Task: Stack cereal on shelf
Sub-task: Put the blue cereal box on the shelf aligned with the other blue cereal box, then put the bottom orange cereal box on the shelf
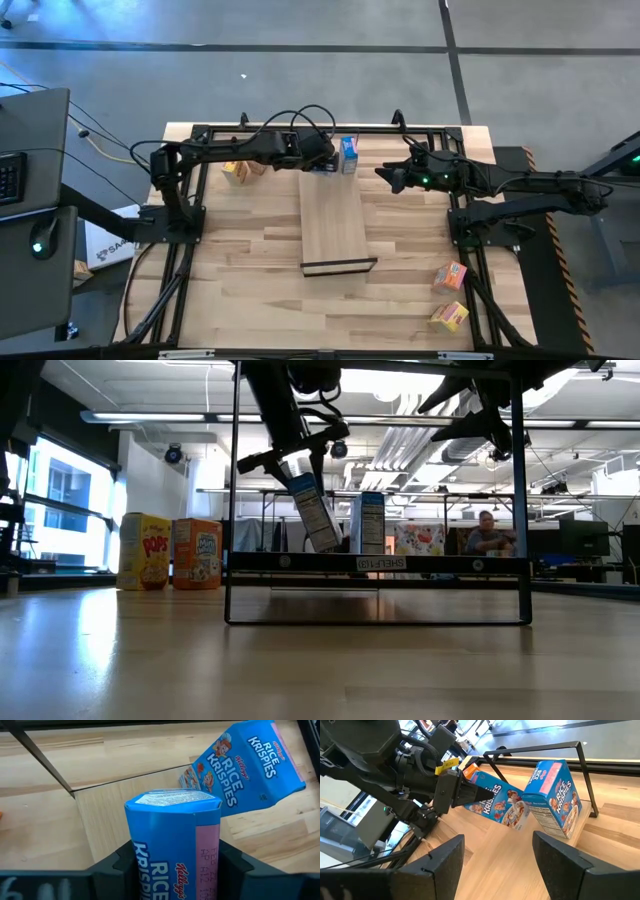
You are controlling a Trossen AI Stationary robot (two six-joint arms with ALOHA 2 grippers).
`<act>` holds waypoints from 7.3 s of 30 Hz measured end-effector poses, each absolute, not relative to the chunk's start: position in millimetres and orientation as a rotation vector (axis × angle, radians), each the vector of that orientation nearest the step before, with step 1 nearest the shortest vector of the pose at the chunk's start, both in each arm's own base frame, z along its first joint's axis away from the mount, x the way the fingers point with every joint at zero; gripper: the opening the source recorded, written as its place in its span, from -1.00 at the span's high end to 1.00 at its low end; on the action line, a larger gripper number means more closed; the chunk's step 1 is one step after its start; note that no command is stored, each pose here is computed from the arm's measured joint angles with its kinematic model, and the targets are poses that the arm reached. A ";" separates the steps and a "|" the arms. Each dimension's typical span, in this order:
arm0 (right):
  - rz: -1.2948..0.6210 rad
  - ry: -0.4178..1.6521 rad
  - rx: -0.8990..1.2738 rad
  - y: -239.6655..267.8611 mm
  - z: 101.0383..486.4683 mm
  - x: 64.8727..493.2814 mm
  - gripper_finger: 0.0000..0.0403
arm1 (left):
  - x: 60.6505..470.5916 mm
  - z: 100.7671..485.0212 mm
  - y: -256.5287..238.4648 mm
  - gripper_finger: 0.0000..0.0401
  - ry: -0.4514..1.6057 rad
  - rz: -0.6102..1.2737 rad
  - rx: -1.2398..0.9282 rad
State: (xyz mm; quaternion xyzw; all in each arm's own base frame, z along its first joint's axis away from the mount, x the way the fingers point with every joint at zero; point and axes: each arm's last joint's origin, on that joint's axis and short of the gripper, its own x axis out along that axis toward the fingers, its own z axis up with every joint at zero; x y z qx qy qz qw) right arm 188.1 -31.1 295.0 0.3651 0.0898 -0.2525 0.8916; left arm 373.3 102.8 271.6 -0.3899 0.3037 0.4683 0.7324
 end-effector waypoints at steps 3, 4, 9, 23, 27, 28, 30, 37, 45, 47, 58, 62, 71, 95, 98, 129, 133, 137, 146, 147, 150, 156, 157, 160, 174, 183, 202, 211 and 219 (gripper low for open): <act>-0.524 0.187 0.758 -31.1 295.0 188.1 -0.14 | 373.3 271.6 102.8 0.10 0.668 1.030 -0.858; -0.524 0.187 0.758 -31.1 295.0 188.1 -0.14 | 373.3 271.6 102.7 0.08 0.668 1.030 -0.858; -0.525 0.186 0.760 -31.1 295.0 188.1 -0.14 | 372.9 271.6 104.2 -0.04 0.666 1.033 -0.860; -0.525 0.186 0.761 -31.1 295.0 188.1 -0.14 | 374.8 277.7 105.3 -0.11 0.627 0.989 -0.880; -0.525 0.186 0.761 -31.1 295.0 188.1 -0.14 | 370.4 283.9 108.9 -0.11 0.624 0.977 -0.861; -0.525 0.186 0.761 -31.1 295.0 188.1 -0.14 | 369.0 285.8 109.7 -0.11 0.623 0.975 -0.855; -0.525 0.186 0.761 -31.1 295.0 188.1 -0.14 | 365.9 290.4 111.6 -0.11 0.615 0.971 -0.848; -0.532 0.183 0.754 -31.6 294.9 188.0 -0.14 | 352.1 310.1 120.1 -0.11 0.572 0.960 -0.813; -0.543 0.162 0.758 -32.1 296.2 188.3 -0.14 | 326.1 338.4 99.1 0.09 0.647 0.838 -0.459; -0.544 0.162 0.758 -32.1 296.2 188.3 -0.14 | 313.9 333.2 81.9 0.28 0.646 0.827 -0.419; -0.571 0.146 0.775 -32.8 296.1 187.9 -0.14 | 249.1 247.4 8.8 0.98 0.442 0.476 -0.490; -0.618 0.126 0.805 -34.1 294.6 188.7 -0.14 | 262.9 215.2 9.7 1.00 0.477 0.344 -0.495; -0.647 0.139 0.911 -35.4 284.3 201.0 -0.14 | 292.1 172.8 42.3 1.00 0.491 0.400 -0.394; -0.536 0.209 0.890 -33.9 278.9 213.1 -0.14 | 334.9 165.2 83.3 1.00 0.375 0.344 -0.246; -0.537 0.208 0.891 -33.9 278.9 213.2 -0.14 | 344.8 166.4 85.4 1.00 0.369 0.331 -0.241; -0.414 0.241 0.909 -30.0 284.6 209.3 -0.14 | 317.0 255.0 80.2 1.00 0.244 0.148 -0.323; -0.337 0.397 1.055 -23.3 283.4 197.1 -0.14 | 292.8 292.8 59.8 1.00 0.174 0.102 -0.339; -0.363 0.767 1.256 -3.6 278.0 178.2 -0.14 | 274.4 320.7 42.0 1.00 0.073 0.094 -0.343; -0.557 1.182 1.488 62.3 288.5 141.5 -0.14 | 262.9 335.0 31.2 1.00 0.006 0.156 -0.333; -0.592 1.185 1.496 66.8 290.9 137.7 -0.14 | 263.1 334.6 31.2 1.00 0.010 0.157 -0.332; -0.701 1.227 1.508 77.1 298.1 123.4 -0.14 | 265.3 330.4 32.3 1.00 0.034 0.164 -0.333; -0.873 1.290 1.519 95.3 301.6 104.4 -0.14 | 264.7 327.8 34.7 1.00 0.059 0.178 -0.335; -0.888 1.311 1.521 99.4 300.1 103.2 -0.14 | 264.8 327.5 34.7 1.00 0.061 0.178 -0.339; -0.929 1.377 1.490 110.5 295.4 102.6 -0.14 | 264.6 328.5 34.5 1.00 0.053 0.176 -0.342; -1.148 1.459 1.285 142.7 263.5 118.9 -0.14 | 264.7 328.6 34.6 1.00 0.047 0.177 -0.386; -1.046 1.332 1.231 141.3 285.9 120.8 -0.14 | 264.7 329.0 34.6 1.00 0.043 0.177 -0.394; -0.941 1.367 1.209 150.5 285.3 116.4 -0.39 | 264.7 329.0 34.6 1.00 0.042 0.177 -0.404; -0.979 1.444 1.243 152.1 285.4 114.5 -0.39 | 264.7 329.1 34.6 1.00 0.042 0.177 -0.404; -1.009 1.442 1.259 147.9 278.9 111.0 -0.39 | 264.7 329.1 34.8 1.00 0.041 0.178 -0.419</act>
